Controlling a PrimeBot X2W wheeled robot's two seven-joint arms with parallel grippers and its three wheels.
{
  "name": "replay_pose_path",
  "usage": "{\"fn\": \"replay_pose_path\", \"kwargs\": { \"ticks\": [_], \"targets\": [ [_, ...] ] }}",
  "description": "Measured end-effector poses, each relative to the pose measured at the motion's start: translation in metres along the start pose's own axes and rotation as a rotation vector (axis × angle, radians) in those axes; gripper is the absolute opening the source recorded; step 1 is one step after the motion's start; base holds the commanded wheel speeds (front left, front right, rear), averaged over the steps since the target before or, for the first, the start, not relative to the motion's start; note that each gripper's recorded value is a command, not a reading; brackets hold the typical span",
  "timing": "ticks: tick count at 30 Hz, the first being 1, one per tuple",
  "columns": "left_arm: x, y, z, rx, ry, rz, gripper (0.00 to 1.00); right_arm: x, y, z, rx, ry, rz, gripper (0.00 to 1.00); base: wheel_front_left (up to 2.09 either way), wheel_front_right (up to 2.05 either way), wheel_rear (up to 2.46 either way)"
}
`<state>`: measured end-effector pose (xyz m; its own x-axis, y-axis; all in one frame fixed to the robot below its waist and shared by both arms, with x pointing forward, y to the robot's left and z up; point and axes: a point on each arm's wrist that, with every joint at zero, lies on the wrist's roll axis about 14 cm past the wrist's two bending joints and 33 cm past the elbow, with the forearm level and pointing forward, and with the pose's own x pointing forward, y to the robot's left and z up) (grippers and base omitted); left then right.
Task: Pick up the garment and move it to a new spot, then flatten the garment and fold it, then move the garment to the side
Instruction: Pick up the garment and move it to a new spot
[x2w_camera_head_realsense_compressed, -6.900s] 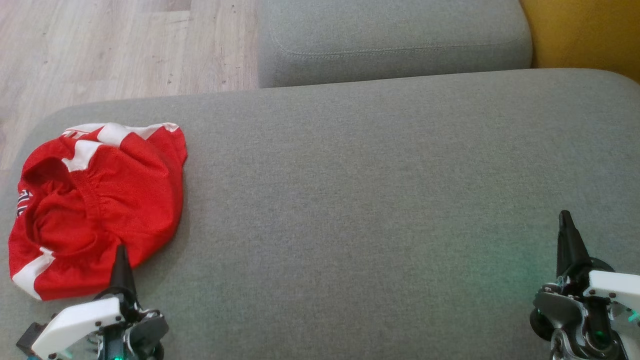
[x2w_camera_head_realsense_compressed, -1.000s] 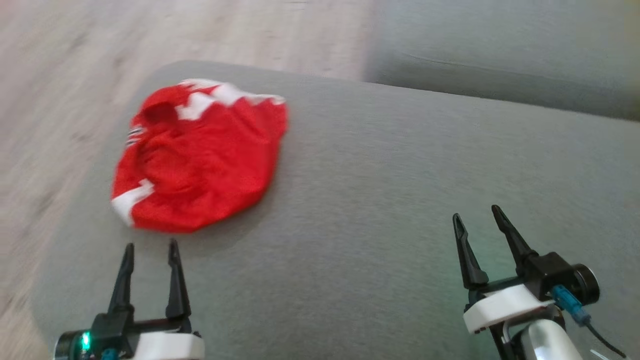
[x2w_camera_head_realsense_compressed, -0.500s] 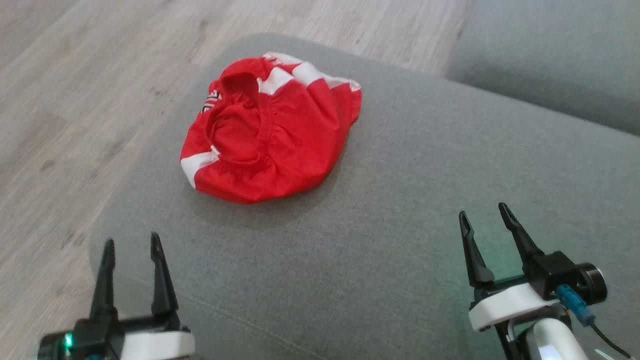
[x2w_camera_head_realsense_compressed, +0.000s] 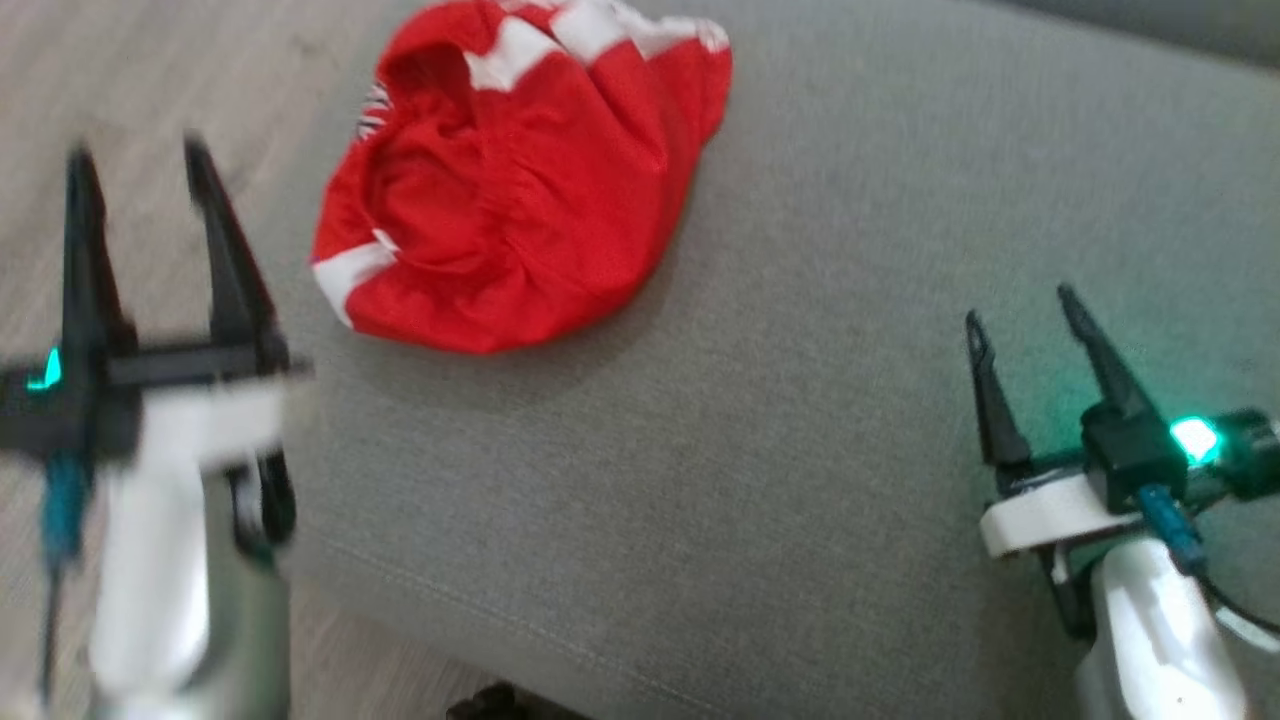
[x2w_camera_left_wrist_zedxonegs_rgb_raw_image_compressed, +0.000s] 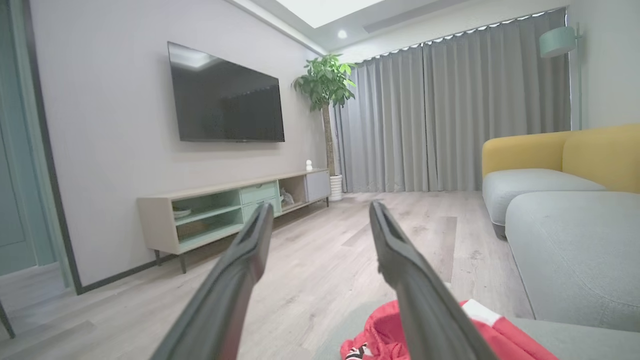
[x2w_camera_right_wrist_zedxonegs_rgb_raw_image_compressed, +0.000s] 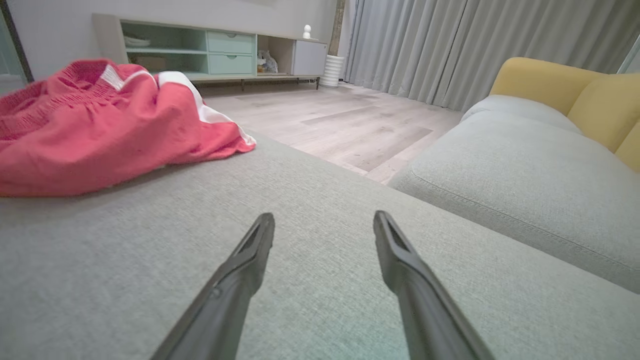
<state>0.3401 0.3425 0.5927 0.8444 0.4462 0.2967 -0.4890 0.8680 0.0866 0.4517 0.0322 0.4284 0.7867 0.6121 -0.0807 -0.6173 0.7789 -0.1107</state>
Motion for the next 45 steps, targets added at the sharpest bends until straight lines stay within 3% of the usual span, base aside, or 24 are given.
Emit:
{"fn": "replay_pose_path", "kwargs": {
  "ticks": [7, 12, 24, 25, 26, 34, 38, 45],
  "targets": [
    [0.084, -0.034, -0.070, -0.021, 0.177, -0.121, 1.00, 0.015, -0.030, -0.030, -0.055, 0.022, -0.028, 1.00, 0.00, 0.00, 0.00],
    [0.118, -0.074, -0.118, -0.037, 0.348, -0.209, 1.00, 0.020, -0.050, -0.042, -0.074, 0.017, -0.054, 1.00, 0.00, 0.00, 0.00],
    [0.077, -0.112, -0.229, -0.019, 0.723, -0.288, 1.00, 0.016, -0.080, -0.045, -0.086, -0.003, -0.125, 1.00, 0.00, 0.00, 0.00],
    [0.076, -0.114, -0.231, -0.014, 0.724, -0.296, 0.47, 0.015, -0.082, -0.045, -0.088, -0.002, -0.131, 1.00, 0.00, 0.00, 0.00],
    [0.077, -0.115, -0.232, -0.006, 0.719, -0.306, 0.00, 0.013, -0.084, -0.045, -0.090, -0.001, -0.137, 1.00, 0.00, 0.00, 0.00],
    [0.096, -0.107, -0.209, 0.035, 0.618, -0.336, 0.00, 0.005, -0.093, -0.039, -0.094, 0.007, -0.166, 1.00, 0.00, 0.00, 0.00],
    [0.122, -0.114, -0.161, 0.039, 0.473, -0.381, 0.00, -0.003, -0.085, -0.027, -0.066, 0.000, -0.171, 1.00, 0.00, 0.00, 0.00],
    [0.143, -0.137, -0.067, 0.052, 0.233, -0.500, 0.00, -0.025, -0.081, 0.026, -0.021, -0.092, -0.211, 1.00, 0.00, 0.00, 0.00]
  ]
}}
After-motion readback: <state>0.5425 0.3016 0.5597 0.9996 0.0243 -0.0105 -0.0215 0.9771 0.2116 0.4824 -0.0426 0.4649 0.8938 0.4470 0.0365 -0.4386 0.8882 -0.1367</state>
